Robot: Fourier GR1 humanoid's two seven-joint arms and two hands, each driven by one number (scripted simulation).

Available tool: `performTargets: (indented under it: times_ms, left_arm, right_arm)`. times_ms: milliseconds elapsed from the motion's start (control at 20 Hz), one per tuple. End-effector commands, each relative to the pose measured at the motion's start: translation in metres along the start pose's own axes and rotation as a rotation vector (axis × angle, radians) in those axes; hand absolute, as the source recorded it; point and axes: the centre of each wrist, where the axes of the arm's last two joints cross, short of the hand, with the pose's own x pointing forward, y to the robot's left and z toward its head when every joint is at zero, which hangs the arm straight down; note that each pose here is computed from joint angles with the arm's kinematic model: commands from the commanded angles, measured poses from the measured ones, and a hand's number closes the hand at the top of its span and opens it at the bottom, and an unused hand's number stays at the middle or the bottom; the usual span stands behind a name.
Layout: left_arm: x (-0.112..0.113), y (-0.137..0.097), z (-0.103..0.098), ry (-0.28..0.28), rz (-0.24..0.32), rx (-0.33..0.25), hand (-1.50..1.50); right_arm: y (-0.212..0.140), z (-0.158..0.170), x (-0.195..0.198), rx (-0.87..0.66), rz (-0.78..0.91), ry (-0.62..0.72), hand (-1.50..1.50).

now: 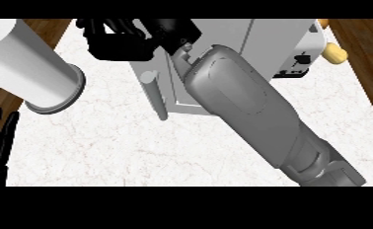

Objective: Pick up the wine, place it into the cabinet and close the cabinet

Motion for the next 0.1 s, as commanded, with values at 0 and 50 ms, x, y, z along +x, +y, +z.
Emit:
performTargets:
  times_ms: [0, 50]
  left_arm:
    - [-0.0014, 0.0002, -0.0008, 0.008, 0.006, -0.009, -1.5]
    - [-0.0005, -0.0064, -0.0082, -0.027, 0.005, 0.006, -1.5]
  right_arm:
    - [-0.0459, -0.0002, -0.0385, -0.134, 0.048, 0.137, 1.5]
    - [-0.0489, -0.0009, -0.0347, -0.14, 0.048, 0.126, 1.5]
